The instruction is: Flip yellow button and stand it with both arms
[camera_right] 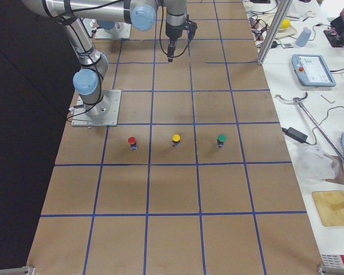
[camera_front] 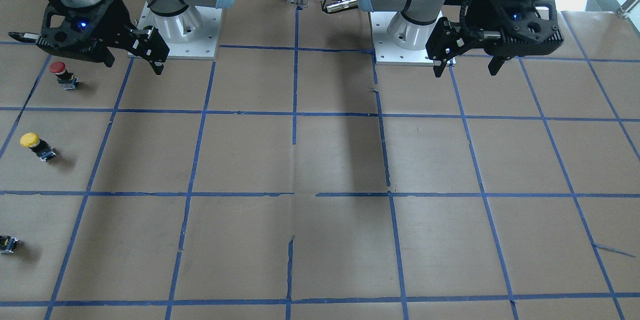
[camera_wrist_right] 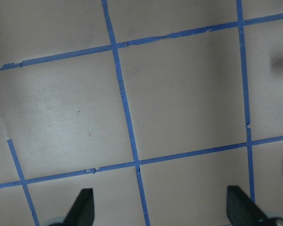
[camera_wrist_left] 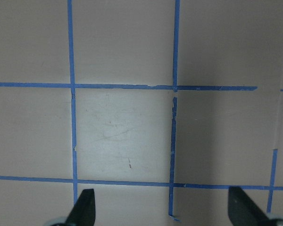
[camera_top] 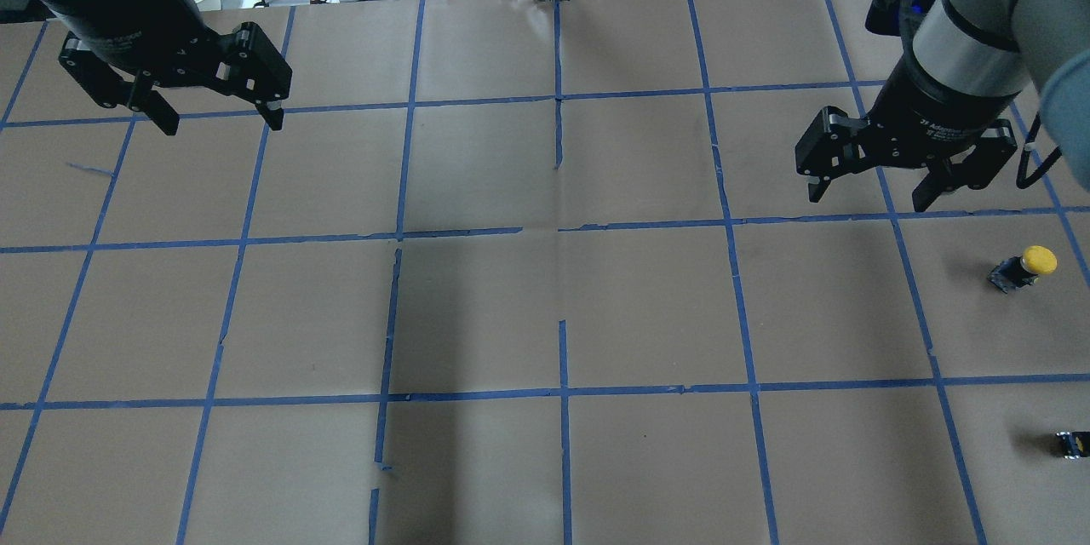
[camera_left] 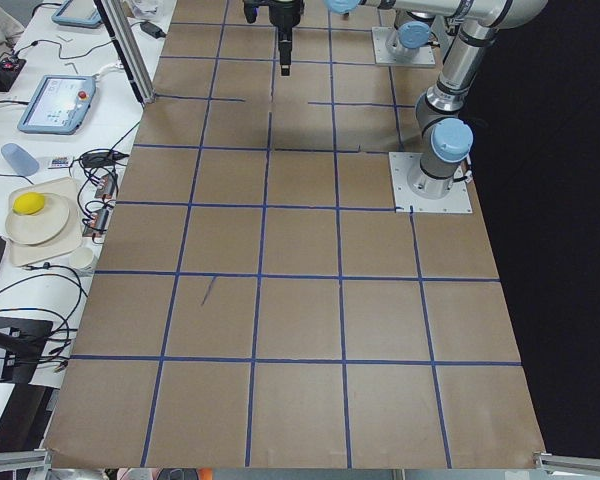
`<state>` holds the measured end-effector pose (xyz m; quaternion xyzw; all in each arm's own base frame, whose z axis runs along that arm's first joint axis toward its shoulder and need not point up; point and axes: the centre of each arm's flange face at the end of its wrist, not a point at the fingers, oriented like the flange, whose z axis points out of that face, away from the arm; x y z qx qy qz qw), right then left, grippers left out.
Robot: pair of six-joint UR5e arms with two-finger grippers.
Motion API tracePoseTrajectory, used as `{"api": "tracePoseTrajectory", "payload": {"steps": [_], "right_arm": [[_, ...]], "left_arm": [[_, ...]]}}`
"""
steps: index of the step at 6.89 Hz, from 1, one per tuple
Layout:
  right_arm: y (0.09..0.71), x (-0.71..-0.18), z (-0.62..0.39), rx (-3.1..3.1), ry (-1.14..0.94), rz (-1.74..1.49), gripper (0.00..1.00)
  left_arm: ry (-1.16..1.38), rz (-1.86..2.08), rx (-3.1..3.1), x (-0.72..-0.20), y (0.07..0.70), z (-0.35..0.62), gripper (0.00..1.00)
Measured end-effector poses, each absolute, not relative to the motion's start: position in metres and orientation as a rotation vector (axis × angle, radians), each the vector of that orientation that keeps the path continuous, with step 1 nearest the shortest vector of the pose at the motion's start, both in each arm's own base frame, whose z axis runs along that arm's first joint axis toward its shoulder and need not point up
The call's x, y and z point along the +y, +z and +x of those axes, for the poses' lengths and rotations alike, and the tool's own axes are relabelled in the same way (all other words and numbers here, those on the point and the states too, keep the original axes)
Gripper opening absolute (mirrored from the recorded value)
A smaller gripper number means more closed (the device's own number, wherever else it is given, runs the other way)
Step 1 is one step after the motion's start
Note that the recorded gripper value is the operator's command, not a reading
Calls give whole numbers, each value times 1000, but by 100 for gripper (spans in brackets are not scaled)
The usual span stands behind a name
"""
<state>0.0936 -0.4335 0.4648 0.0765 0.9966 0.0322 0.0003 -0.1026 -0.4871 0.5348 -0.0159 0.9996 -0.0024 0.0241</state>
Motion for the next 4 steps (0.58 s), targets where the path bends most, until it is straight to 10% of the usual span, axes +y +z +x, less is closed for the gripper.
{"api": "tracePoseTrajectory", "payload": {"steps": [4], "right_arm": [[473, -413, 125, 3106, 94, 131, 100]], "left_arm": [[-9, -50, 3094, -487, 535, -103, 100]]}}
